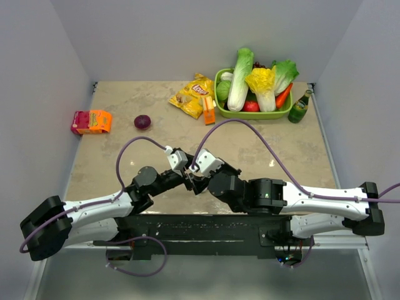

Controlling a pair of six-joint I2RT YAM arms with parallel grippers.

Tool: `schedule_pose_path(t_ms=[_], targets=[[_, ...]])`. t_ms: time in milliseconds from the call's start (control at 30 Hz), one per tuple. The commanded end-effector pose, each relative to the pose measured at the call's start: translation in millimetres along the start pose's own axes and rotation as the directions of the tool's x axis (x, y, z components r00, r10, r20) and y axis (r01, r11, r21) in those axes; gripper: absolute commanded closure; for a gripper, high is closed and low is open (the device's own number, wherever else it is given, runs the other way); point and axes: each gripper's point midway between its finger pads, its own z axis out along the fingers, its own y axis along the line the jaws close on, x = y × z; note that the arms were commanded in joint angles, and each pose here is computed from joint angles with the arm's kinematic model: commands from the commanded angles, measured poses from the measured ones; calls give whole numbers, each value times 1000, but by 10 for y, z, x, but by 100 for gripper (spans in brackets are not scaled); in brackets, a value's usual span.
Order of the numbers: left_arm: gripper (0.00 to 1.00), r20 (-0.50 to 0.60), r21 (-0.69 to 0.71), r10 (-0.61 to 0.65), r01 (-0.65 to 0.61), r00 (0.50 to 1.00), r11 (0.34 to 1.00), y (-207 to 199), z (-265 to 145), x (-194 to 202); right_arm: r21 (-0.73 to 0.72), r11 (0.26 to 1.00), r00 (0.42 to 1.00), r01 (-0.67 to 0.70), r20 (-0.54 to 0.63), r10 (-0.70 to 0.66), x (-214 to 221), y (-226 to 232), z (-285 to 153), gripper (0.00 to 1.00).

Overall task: Insert the wireless bluetooth earbuds into the charging case
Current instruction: Adjust the charging case.

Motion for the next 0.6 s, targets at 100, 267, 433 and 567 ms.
schedule_pose_path(t_ms=[100,267,433,567], targets=[[18,85,28,38,-40,996,999,-40,86,-288,-9,997,995,-80,55,81,-234,-36,-40,100],[15,74,51,35,-39,997,998,-77,102,-274,-11,997,996,-75,52,76,-228,-23,-30,100],[14,76,78,37,-43,996,996,-123,126,-296,-16,997,996,-72,55,73,-242,0,-22,100],[15,77,84,40,-47,996,995,-133,139,-310,-20,997,996,-69,51,70,-236,22,-12,100]])
